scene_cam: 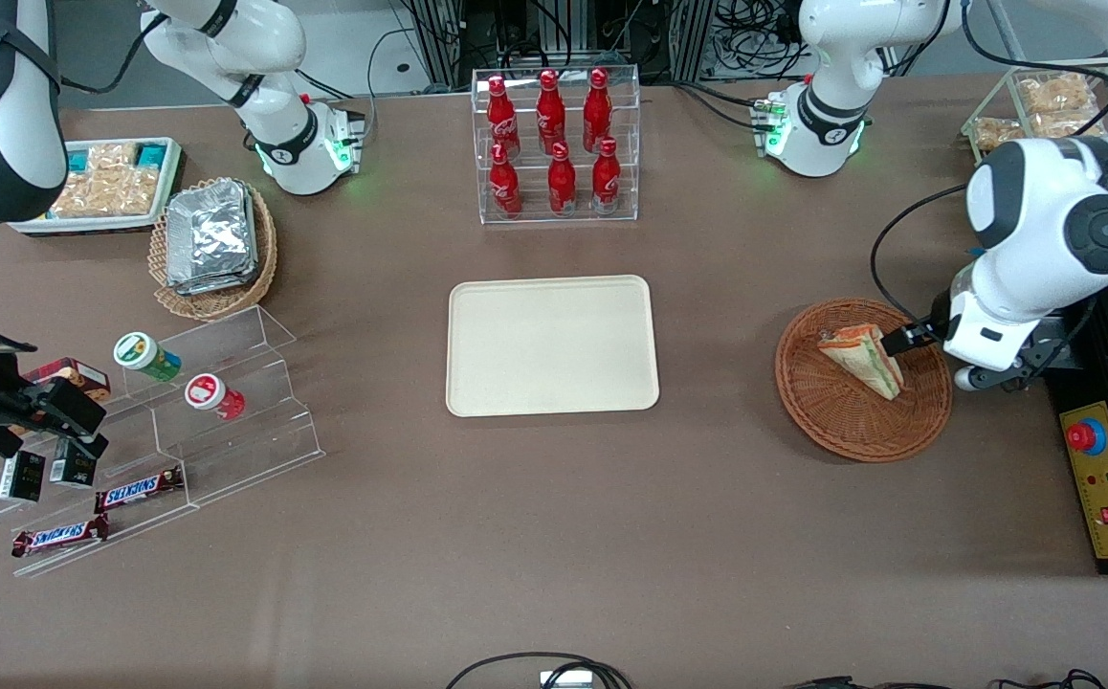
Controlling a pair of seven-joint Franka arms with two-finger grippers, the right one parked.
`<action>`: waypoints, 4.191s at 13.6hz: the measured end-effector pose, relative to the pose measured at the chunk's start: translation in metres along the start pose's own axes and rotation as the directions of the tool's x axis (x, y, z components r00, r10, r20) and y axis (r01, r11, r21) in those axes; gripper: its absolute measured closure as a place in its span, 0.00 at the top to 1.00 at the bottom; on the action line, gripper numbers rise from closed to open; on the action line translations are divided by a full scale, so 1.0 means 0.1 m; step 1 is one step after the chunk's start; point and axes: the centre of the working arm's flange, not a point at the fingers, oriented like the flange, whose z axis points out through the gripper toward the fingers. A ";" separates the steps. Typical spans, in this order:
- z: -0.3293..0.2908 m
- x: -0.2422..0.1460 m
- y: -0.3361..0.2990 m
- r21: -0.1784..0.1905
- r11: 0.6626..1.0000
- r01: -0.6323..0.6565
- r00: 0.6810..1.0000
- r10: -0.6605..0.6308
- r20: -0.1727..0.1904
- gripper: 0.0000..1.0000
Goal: Place sandwich from basket to tray
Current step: 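Move the left gripper down over the wrapped sandwich in the wicker basket, then close the left gripper on the sandwich, then lift the sandwich up out of the basket with the left gripper, then carry the sandwich over the cream tray with the left gripper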
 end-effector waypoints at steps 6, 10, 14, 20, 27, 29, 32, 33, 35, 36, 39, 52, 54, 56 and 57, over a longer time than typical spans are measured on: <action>0.45 -0.10 0.05 0.003 0.987 0.159 0.987 -0.159 0.016 1.00; 0.77 -0.15 0.05 -0.014 0.975 0.222 0.975 -0.222 0.004 1.00; 1.15 -0.22 0.04 -0.030 0.968 0.251 0.968 -0.251 0.000 1.00; 1.48 -0.30 0.01 -0.021 0.966 0.259 0.966 -0.258 0.022 0.91; 1.34 -0.28 -0.01 -0.016 0.966 0.259 0.966 -0.258 0.022 0.35; 1.03 -0.24 -0.02 -0.004 0.972 0.236 0.972 -0.236 0.023 0.30; 0.26 -0.10 -0.01 0.004 0.984 0.176 0.984 -0.176 0.010 0.20; 0.00 -0.05 0.02 0.004 0.986 0.169 0.986 -0.169 0.005 0.20; -0.44 0.04 0.11 -0.017 0.986 0.166 0.986 -0.166 -0.006 0.20; -0.59 0.05 0.19 -0.033 0.987 0.156 0.988 -0.157 -0.014 0.20; -0.72 -0.06 0.53 -0.049 0.996 0.077 0.996 -0.079 -0.032 0.20; -0.67 -1.76 2.45 -0.011 0.905 -0.426 0.904 0.425 -0.045 0.20; -0.57 -1.99 2.63 0.010 0.883 -0.469 0.883 0.469 -0.039 0.20; -0.40 -2.19 2.83 0.038 0.874 -0.484 0.873 0.485 -0.047 0.20; -0.29 -2.28 2.94 0.049 0.875 -0.483 0.873 0.485 -0.058 0.20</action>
